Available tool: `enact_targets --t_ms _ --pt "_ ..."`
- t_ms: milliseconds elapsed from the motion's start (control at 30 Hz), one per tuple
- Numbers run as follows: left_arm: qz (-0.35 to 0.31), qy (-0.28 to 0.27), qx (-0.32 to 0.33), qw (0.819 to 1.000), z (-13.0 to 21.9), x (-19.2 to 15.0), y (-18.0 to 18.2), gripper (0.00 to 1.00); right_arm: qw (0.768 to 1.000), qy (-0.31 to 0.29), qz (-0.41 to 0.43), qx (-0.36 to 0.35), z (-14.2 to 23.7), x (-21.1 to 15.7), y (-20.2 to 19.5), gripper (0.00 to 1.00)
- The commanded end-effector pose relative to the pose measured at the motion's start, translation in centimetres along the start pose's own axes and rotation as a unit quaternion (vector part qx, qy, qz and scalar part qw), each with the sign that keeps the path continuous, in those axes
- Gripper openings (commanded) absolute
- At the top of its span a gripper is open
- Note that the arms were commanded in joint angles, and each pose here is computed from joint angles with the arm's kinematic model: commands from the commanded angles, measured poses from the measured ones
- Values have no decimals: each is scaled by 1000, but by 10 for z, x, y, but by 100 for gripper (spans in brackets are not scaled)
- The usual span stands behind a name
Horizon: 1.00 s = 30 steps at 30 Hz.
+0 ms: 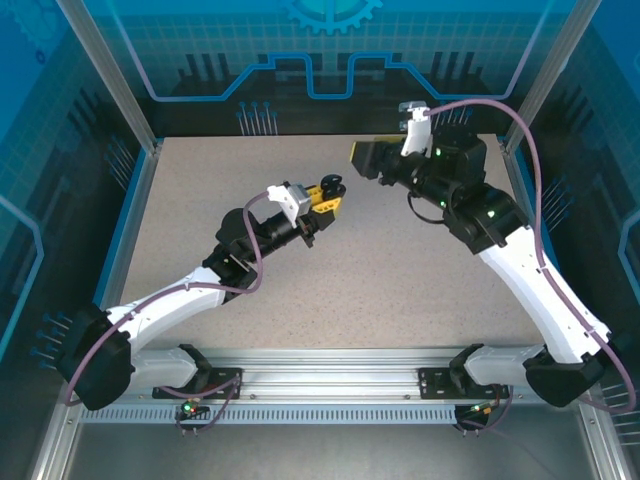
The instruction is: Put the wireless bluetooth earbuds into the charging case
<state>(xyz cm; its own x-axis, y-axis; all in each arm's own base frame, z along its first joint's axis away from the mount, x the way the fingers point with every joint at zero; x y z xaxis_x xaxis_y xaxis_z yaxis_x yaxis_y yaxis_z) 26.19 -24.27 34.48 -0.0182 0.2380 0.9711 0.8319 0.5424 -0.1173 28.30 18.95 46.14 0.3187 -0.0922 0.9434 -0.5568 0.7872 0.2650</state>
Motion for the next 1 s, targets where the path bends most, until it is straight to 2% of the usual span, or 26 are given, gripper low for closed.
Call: enact_targets --t_ms 0,233,400,600,800,900,967 --pt "5 -8 -46 999 -1 7 -13 0 997 71 5 6 -15 -15 -11 58" --pt "17 7 -68 998 -1 4 -18 0 987 159 7 28 -59 -34 -21 53" --pt "20 8 -66 998 -3 4 -17 0 977 206 0 58 -78 -47 -17 44" --pt "19 1 -45 999 -7 5 -11 0 969 232 11 87 -70 -59 -1 37" --pt "17 -2 -30 999 -11 6 -7 0 965 242 16 103 -46 -70 13 32" --pt "16 -2 -25 1000 -11 6 -6 0 967 238 16 91 -32 -74 13 32" --pt "20 1 -26 999 -12 4 -6 0 973 224 14 48 -26 -72 3 39"
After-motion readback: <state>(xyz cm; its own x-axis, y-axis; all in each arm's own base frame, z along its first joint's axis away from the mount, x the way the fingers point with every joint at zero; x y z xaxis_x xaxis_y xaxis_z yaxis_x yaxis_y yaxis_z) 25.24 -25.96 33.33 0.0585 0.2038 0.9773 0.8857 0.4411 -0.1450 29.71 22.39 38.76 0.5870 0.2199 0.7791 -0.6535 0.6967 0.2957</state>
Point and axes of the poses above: each hand's point on the last joint's axis, 136 mm out from that joint toward the fingers, its own z axis back along the fingers, its own y axis along the line the jaws close on, x = y × z, the point moved 6 cm from there along z, back along the fingers, and after that the axes turned 10 degrees about z, right-handed, at the moved point
